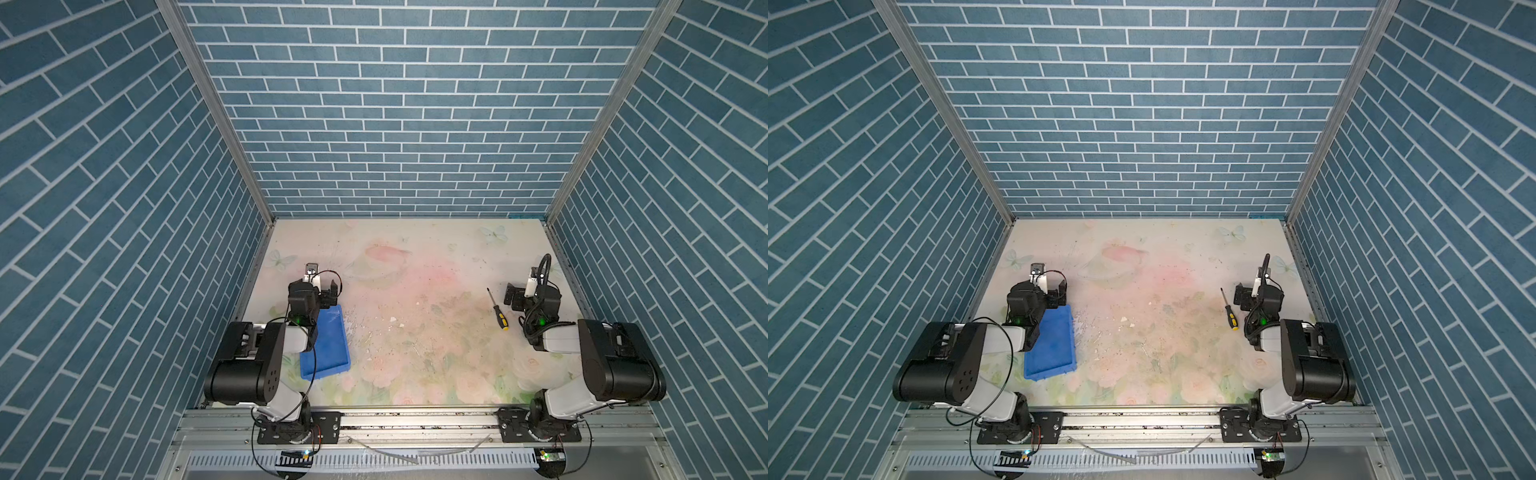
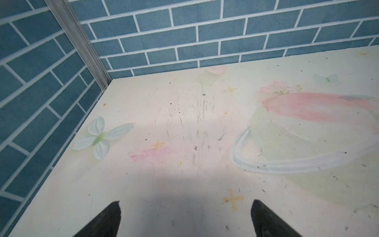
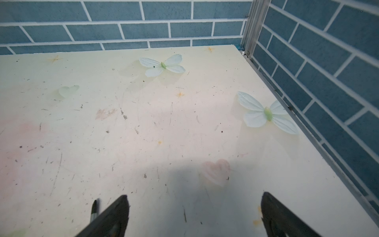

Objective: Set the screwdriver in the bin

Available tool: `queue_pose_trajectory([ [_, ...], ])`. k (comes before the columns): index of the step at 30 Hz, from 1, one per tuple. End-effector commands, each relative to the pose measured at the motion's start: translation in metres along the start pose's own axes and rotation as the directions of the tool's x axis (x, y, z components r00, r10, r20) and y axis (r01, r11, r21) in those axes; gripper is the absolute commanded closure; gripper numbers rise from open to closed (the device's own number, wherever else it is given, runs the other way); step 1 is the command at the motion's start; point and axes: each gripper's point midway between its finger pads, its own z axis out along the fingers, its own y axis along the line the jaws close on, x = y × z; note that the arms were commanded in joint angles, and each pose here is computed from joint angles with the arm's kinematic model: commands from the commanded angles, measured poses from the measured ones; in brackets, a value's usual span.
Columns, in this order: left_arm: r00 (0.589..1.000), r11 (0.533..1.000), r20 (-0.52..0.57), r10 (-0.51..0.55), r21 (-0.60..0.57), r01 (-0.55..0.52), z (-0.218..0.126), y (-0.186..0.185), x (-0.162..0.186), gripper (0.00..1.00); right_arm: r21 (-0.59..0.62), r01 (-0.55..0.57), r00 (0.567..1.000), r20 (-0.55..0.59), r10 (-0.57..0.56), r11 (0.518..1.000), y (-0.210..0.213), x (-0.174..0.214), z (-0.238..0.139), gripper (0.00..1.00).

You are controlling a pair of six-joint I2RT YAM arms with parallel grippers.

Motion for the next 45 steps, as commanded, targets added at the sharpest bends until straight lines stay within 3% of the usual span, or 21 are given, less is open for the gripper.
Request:
queue_pose_trajectory([
  [1,1.0,1.0,0.014,-0.001,0.002,0.001,0.001,0.001,-0.005,0.0,0.012,-0.001,0.999,0.036,0.001,1.0,-0.003,-0.015,0.004,0.01],
  [30,1.0,1.0,0.025,-0.005,-0.004,0.005,-0.002,0.002,-0.006,0.0,0.017,-0.005,0.998,0.062,0.004,1.0,-0.004,-0.028,-0.009,0.01],
  [39,0.998,0.999,0.055,0.026,0.036,-0.028,-0.019,-0.004,-0.03,0.0,0.018,-0.009,0.994,0.108,0.007,1.0,-0.006,-0.063,-0.033,0.01],
  [45,0.993,0.991,0.084,0.079,0.098,-0.087,-0.036,-0.024,-0.057,0.0,-0.009,-0.043,0.996,0.073,0.043,0.999,-0.002,-0.083,-0.047,0.01],
])
